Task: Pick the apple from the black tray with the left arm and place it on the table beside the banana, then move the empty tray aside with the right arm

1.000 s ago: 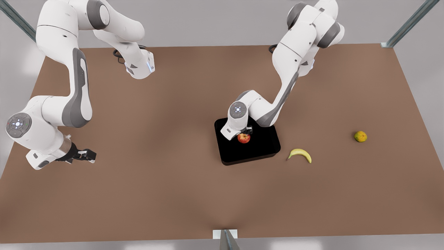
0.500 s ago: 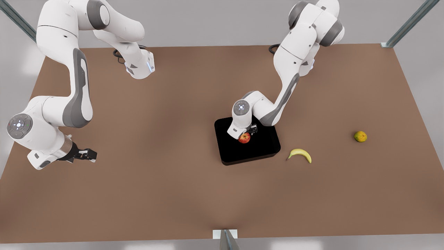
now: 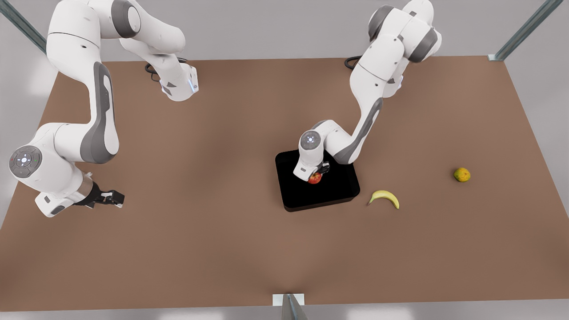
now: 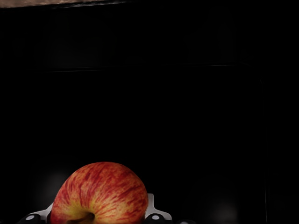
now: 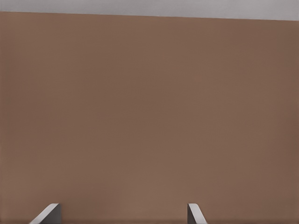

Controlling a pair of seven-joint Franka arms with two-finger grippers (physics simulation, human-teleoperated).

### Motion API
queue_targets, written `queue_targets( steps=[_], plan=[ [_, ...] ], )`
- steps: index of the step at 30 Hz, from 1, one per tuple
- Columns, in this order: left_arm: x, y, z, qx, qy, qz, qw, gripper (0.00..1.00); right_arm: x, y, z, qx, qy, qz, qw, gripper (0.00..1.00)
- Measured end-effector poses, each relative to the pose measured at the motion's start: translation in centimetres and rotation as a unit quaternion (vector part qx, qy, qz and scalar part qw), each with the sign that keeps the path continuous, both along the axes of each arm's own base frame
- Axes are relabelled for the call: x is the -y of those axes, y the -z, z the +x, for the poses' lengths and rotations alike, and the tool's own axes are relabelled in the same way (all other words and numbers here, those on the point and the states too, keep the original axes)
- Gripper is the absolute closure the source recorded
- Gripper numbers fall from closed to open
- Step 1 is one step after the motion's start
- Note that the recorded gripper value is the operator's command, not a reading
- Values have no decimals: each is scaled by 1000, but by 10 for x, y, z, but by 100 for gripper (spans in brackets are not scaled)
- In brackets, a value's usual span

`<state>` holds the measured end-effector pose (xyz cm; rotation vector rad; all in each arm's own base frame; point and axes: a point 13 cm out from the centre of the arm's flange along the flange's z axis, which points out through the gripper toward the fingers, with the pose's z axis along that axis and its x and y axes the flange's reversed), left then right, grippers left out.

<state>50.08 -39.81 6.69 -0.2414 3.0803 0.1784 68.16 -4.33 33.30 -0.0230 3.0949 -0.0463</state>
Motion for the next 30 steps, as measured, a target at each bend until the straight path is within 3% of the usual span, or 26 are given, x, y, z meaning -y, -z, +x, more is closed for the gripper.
queue_targets(
  steps=[3, 7, 11, 13, 16, 17, 18, 23, 24, 26, 28, 30],
  plan=[
    [-35, -85, 36, 21, -35, -1, 999, 27, 0, 0, 0, 0, 0, 0, 1000, 0],
    [-183, -163, 93, 2, -128, 18, 992, 27, -14, -3, -11, -17, -9, 6, 1000, 0],
    [-365, -107, 113, -70, -187, 41, 979, 26, -137, -50, -69, -41, -94, 25, 994, 0],
    [-417, -58, 115, -99, -184, 35, 977, 26, -246, -73, -101, -41, -168, 37, 984, 0],
    [-455, -12, 123, -108, -145, 28, 983, 25, -385, -53, -145, -66, -241, 60, 966, 0],
    [-460, -5, 126, -107, -126, 27, 986, 16, -410, -36, -153, -75, -247, 59, 964, 0],
    [-463, 0, 129, -105, -109, 26, 988, 0, -430, -17, -154, -80, -246, 57, 964, 0],
    [-469, -35, 163, -58, -42, 24, 997, 0, -501, 17, -114, -48, -179, 72, 980, 0],
    [-467, -67, 178, -35, -31, 24, 999, 0, -506, 26, -110, -43, -162, 69, 983, 0],
    [-447, -183, 237, 40, -20, 9, 999, 0, -516, 55, -104, -38, -129, 58, 989, 0],
    [-432, -259, 242, 64, -18, -11, 998, 0, -522, 95, -99, -35, -98, 45, 994, 0],
    [-405, -284, 233, 55, -5, -35, 998, 0, -531, 117, -98, -29, -70, 42, 996, 0]
  ],
)
